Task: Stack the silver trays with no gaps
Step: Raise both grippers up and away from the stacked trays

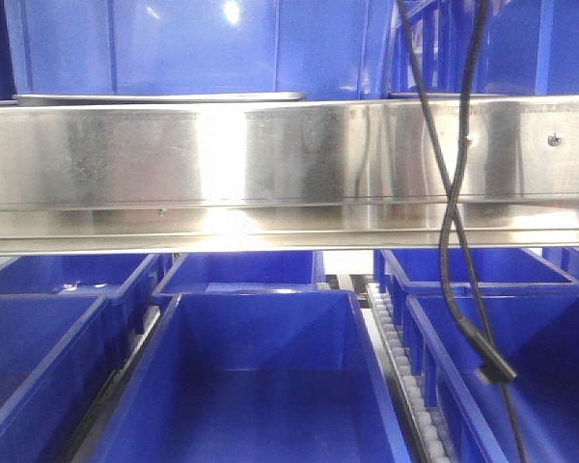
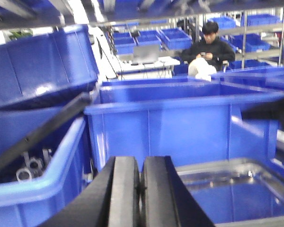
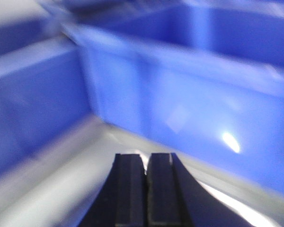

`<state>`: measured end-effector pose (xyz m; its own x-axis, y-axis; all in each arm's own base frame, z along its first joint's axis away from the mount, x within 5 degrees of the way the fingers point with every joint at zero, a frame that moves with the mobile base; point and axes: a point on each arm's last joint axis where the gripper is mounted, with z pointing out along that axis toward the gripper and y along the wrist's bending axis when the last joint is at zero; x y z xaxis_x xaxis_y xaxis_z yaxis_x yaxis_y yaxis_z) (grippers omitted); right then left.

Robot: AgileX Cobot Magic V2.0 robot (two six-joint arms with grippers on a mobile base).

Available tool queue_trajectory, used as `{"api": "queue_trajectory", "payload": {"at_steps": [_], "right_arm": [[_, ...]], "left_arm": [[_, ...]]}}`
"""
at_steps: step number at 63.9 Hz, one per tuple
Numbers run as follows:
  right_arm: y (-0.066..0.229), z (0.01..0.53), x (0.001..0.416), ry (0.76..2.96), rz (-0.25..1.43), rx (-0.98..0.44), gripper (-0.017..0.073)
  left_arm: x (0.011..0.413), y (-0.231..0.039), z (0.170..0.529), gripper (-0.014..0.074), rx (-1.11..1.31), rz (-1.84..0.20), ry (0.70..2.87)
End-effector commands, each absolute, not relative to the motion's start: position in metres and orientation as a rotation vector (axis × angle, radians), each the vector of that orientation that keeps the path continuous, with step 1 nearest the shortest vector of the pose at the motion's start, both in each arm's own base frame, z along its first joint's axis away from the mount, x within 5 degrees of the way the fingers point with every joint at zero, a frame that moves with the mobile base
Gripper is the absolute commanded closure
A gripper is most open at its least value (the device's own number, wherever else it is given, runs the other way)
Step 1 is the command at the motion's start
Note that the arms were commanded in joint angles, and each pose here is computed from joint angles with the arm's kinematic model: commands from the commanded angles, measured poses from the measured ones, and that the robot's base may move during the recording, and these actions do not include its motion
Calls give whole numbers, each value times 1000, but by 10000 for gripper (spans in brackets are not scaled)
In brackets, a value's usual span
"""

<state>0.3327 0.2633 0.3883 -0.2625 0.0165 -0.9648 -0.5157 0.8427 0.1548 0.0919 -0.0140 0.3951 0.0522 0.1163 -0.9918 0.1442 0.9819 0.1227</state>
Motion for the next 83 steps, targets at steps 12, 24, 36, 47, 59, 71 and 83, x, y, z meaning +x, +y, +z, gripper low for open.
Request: {"api": "queue_trajectory", "payload": {"at_steps": [12, 24, 36, 47, 59, 71, 83], "right_arm": [[270, 409, 326, 1589, 651, -428, 638], [271, 412, 325, 1563, 668, -433, 638], [271, 412, 325, 1562, 670, -434, 638], [270, 412, 326, 1562, 668, -432, 638], [271, 413, 325, 1546, 679, -436, 638], [271, 413, 325, 1544, 681, -436, 638], [271, 413, 325, 1544, 681, -436, 638]], "left_arm": [[83, -12, 350, 590, 171, -26, 1322], [57, -6, 308, 590, 116, -5, 1223], [43, -4, 271, 590, 41, -72, 1201], [52, -5, 232, 590, 37, -89, 1271], [55, -4, 223, 590, 18, -96, 1371], [55, -4, 220, 590, 16, -93, 1406], [56, -4, 216, 590, 44, -58, 1452]]}}
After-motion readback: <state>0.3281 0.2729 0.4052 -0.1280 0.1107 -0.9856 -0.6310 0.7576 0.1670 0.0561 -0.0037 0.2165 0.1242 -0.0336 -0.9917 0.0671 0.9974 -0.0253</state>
